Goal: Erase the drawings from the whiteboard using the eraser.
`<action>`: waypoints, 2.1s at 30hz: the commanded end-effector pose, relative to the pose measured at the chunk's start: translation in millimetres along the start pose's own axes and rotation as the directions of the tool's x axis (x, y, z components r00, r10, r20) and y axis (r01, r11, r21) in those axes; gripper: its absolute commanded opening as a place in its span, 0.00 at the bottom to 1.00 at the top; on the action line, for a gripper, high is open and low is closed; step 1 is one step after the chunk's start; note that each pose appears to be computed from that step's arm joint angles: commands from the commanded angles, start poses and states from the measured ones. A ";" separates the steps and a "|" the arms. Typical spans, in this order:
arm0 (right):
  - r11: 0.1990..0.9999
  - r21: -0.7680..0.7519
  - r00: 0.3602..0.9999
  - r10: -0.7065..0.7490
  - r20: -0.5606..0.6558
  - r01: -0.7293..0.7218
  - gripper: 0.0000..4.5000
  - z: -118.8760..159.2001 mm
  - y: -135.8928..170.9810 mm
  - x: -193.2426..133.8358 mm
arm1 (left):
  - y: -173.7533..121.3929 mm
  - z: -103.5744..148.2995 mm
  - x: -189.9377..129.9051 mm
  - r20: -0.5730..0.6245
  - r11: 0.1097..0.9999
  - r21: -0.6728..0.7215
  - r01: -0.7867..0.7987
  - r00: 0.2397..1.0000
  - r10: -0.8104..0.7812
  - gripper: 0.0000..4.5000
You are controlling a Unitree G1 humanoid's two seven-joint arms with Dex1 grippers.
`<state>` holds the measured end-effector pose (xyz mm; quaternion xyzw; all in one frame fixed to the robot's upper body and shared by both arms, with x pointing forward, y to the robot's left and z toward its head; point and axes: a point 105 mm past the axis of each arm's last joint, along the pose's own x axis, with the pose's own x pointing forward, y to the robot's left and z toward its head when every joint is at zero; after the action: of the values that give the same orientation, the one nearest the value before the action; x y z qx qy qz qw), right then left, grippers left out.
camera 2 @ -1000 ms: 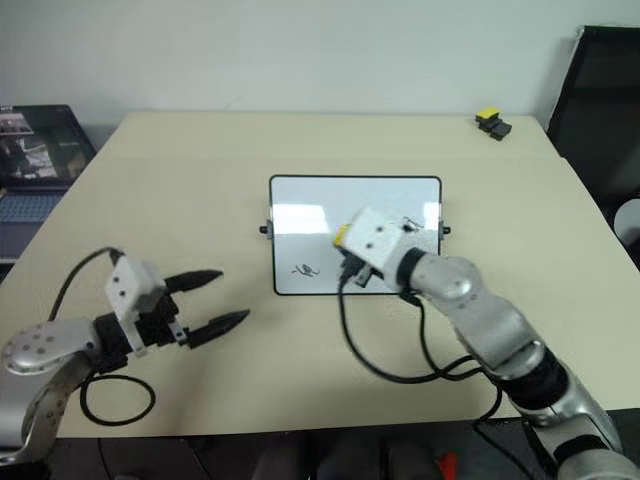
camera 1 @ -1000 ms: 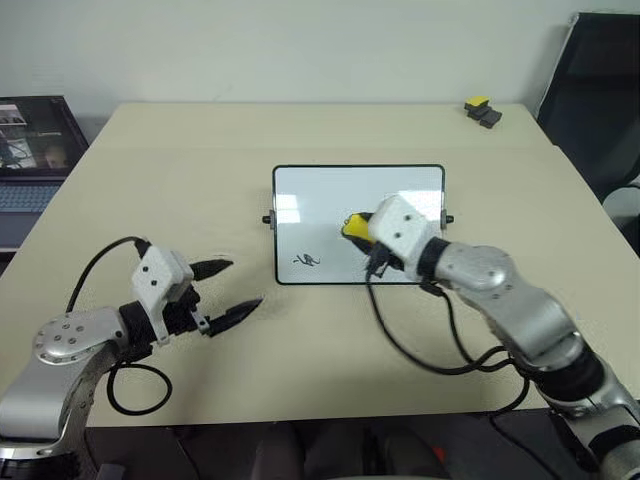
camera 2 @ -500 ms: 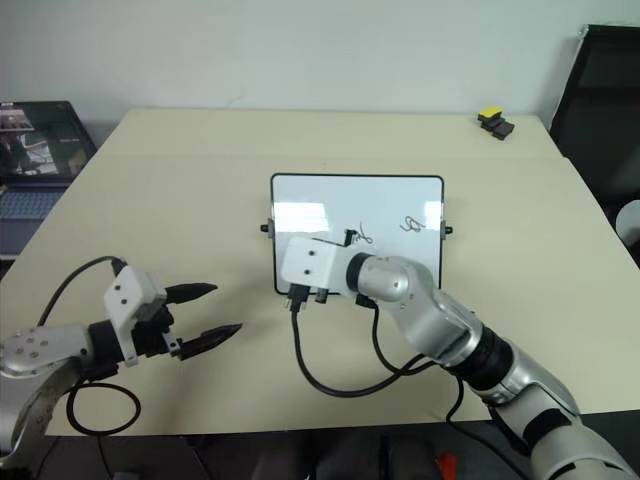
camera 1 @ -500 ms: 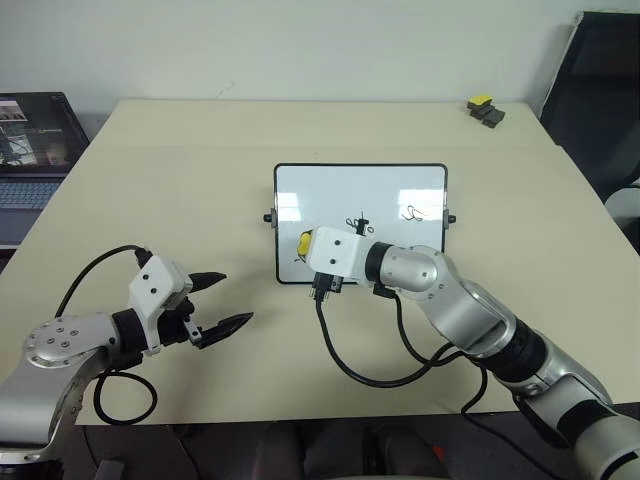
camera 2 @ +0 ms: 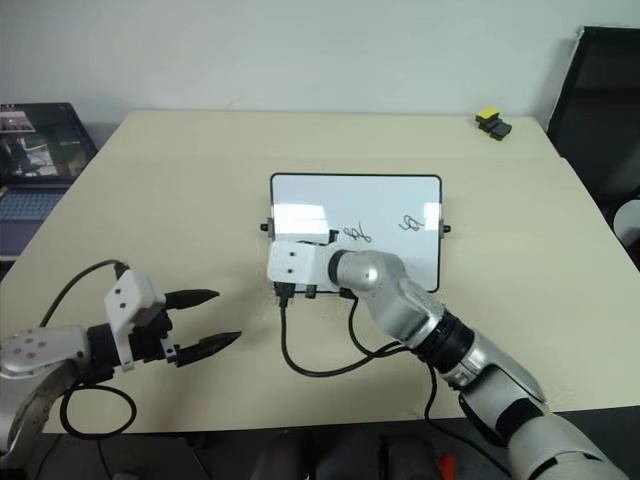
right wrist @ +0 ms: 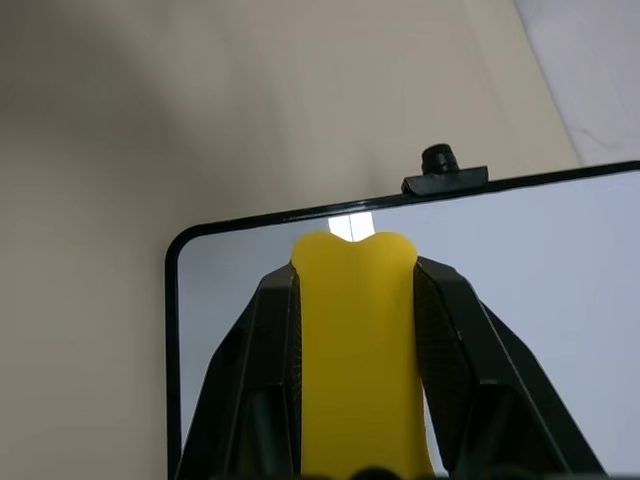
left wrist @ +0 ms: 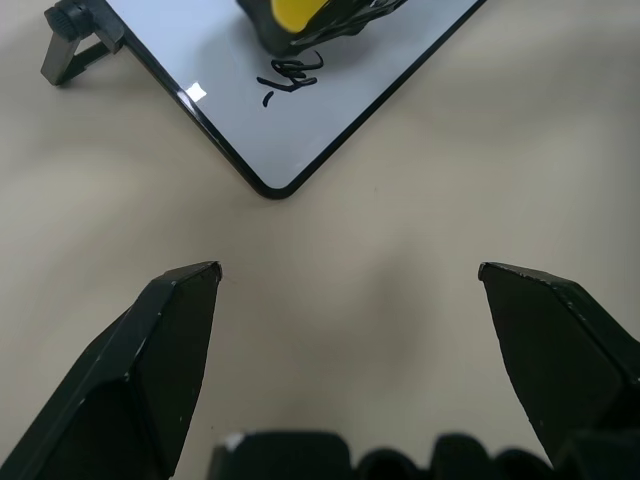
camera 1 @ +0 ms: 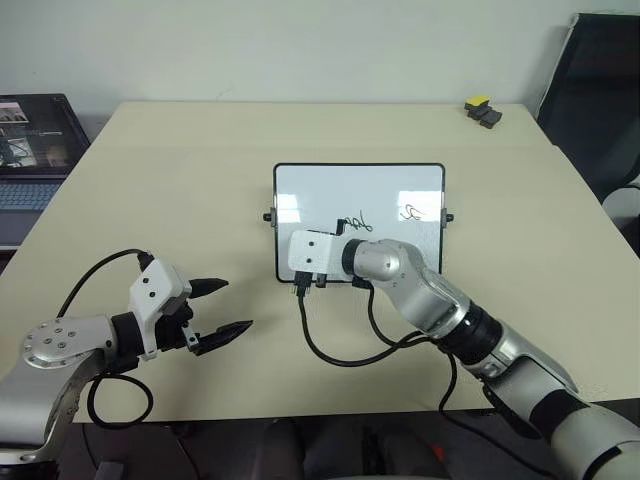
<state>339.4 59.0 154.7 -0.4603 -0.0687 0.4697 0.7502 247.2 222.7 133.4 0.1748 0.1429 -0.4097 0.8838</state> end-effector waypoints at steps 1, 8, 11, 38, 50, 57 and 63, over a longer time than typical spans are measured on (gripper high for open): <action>0.999 -0.040 0.999 -0.031 0.022 0.032 0.27 6.2 -9.3 5.1 | 2.4 9.3 -3.5 0.017 0.999 0.034 -0.001 1.000 0.000 1.00; 0.999 -0.041 0.999 -0.029 -0.027 0.028 0.27 -12.1 -7.2 14.1 | 3.1 10.0 -4.1 0.012 0.999 0.041 0.003 1.000 -0.004 1.00; 1.000 -0.021 0.997 -0.006 -0.076 0.005 0.26 -29.3 0.5 15.3 | 3.3 12.1 -2.2 0.015 0.999 0.049 0.010 1.000 -0.011 1.00; 0.994 0.084 0.997 -0.070 0.019 0.068 0.26 0.7 -28.9 -1.7 | 3.4 10.3 2.9 0.022 0.998 0.052 0.027 0.999 -0.029 1.00; 0.991 0.095 0.978 0.108 -0.179 -0.092 0.26 -79.4 43.9 14.5 | 2.8 12.5 2.9 0.021 0.998 0.059 0.033 0.999 -0.035 1.00; 0.984 0.164 0.986 0.096 -0.133 -0.073 0.26 -71.9 46.2 11.7 | 3.3 13.0 3.5 0.024 0.998 0.058 0.035 0.999 -0.037 1.00; 0.971 0.241 0.994 -0.025 0.106 -0.001 0.26 8.8 -14.9 -11.7 | 5.7 14.2 4.7 0.032 0.998 0.057 0.032 0.999 -0.034 1.00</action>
<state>343.5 47.1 129.8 -0.3685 -0.0008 0.4919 0.7888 254.0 218.7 137.5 0.1790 0.1350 -0.4280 0.8755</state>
